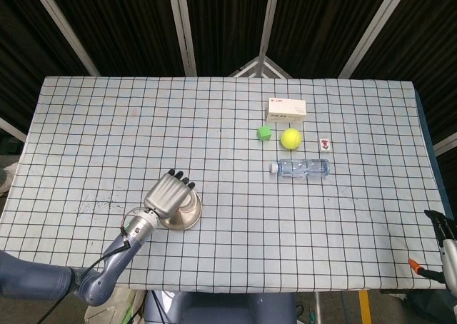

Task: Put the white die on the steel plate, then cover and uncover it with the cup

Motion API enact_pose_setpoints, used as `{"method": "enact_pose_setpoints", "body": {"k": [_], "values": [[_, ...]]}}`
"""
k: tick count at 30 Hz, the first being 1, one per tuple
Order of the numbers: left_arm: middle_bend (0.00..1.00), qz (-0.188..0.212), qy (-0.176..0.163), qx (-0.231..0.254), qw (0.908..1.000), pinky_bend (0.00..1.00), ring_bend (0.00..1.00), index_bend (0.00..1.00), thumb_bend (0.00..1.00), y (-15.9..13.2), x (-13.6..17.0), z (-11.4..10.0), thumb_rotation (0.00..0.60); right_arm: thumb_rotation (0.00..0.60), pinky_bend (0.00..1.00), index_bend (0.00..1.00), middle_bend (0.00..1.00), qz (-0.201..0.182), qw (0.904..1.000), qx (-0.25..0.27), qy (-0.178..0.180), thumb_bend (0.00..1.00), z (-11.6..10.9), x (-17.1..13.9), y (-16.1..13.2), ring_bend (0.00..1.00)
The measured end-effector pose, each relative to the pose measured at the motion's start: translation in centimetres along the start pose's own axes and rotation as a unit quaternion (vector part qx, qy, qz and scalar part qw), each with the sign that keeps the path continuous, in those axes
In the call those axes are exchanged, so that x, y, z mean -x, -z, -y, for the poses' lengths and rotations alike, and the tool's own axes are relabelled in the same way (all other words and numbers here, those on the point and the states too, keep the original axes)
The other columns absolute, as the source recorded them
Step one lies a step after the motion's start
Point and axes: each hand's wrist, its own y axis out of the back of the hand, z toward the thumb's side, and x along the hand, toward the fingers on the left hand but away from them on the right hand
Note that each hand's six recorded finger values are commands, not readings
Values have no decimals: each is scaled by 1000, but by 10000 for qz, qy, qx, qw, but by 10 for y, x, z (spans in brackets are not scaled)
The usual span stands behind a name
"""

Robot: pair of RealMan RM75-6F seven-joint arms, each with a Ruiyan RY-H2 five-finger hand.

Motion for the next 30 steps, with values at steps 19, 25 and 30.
{"method": "enact_pose_setpoints", "body": {"k": [19, 25, 30], "values": [[428, 137, 361, 1403, 9894, 298, 256, 503, 480, -3, 22, -6, 600, 600, 139, 124, 140, -13, 10000, 7, 4, 42, -1, -1, -1, 145], [428, -120, 410, 1541, 9871, 297, 256, 503, 480, 31, 34, -16, 600, 600, 139, 124, 140, -16, 10000, 4, -25, 42, 1, -1, -2, 145], [427, -226, 87, 1403, 9898, 296, 256, 503, 479, 42, 31, -30, 600, 600, 139, 124, 140, -44, 10000, -22, -79, 42, 4, 0, -3, 145]]}}
